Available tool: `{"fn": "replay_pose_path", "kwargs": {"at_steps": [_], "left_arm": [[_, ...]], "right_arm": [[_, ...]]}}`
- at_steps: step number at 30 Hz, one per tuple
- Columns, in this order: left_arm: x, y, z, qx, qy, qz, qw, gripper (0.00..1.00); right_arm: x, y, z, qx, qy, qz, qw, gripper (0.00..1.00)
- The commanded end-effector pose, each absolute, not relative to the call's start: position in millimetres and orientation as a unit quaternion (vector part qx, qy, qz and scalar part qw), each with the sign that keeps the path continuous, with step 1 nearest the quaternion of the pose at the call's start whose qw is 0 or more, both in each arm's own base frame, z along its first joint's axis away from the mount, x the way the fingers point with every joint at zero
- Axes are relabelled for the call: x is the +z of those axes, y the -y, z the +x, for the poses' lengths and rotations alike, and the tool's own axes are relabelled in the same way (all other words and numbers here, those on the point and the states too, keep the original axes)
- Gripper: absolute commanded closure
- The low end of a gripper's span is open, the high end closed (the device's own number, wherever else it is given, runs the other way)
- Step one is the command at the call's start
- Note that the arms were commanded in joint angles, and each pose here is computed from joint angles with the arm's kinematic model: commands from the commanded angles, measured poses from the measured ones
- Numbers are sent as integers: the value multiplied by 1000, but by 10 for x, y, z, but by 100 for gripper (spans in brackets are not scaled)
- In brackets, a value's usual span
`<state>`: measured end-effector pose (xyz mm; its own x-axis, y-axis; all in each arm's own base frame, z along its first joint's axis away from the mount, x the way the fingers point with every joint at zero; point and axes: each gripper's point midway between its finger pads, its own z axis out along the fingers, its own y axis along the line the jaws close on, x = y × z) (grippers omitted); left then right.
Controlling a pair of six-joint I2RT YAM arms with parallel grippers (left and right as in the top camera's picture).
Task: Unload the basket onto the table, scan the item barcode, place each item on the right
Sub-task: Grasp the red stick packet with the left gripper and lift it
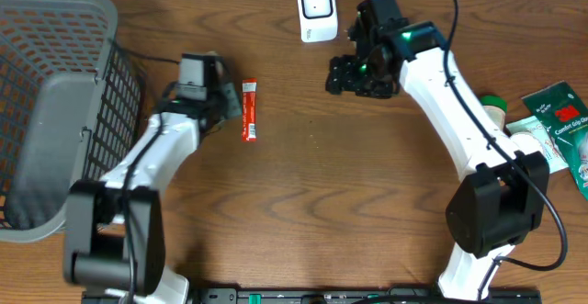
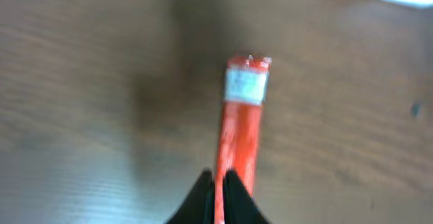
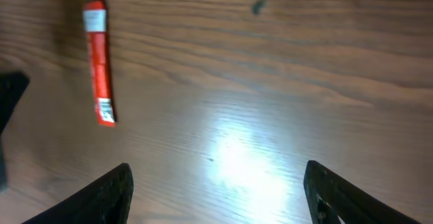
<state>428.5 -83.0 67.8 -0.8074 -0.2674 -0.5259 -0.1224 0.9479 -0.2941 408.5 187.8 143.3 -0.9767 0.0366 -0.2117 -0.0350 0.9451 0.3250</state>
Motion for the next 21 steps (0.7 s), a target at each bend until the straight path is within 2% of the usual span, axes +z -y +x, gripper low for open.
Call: {"fn": "replay_pose_path", "kwargs": {"at_steps": [1,5,10,15,21], "left_arm": [[531,736,4453,-73,-940,-106,316,93],[312,680,4607,-46,-935,-114,334,92],[-65,681,4562,-40,-944,-122,303,93],[-297,1052,4393,-132,-956,-99,242,93],[-194,1677,4139,-275,-944,-41,179,93]], "right_arm": [[1463,-1801,4131,163,-980,-5,114,24],[1461,-1732,4152,161,-980,-2,115,24],[1455,-1692,4150,158,-981,-8,114,24],[1451,-1660,4149,157,-981,-6,112,24],[1441,-1613,4133,154,-982,-2,106,23]]}}
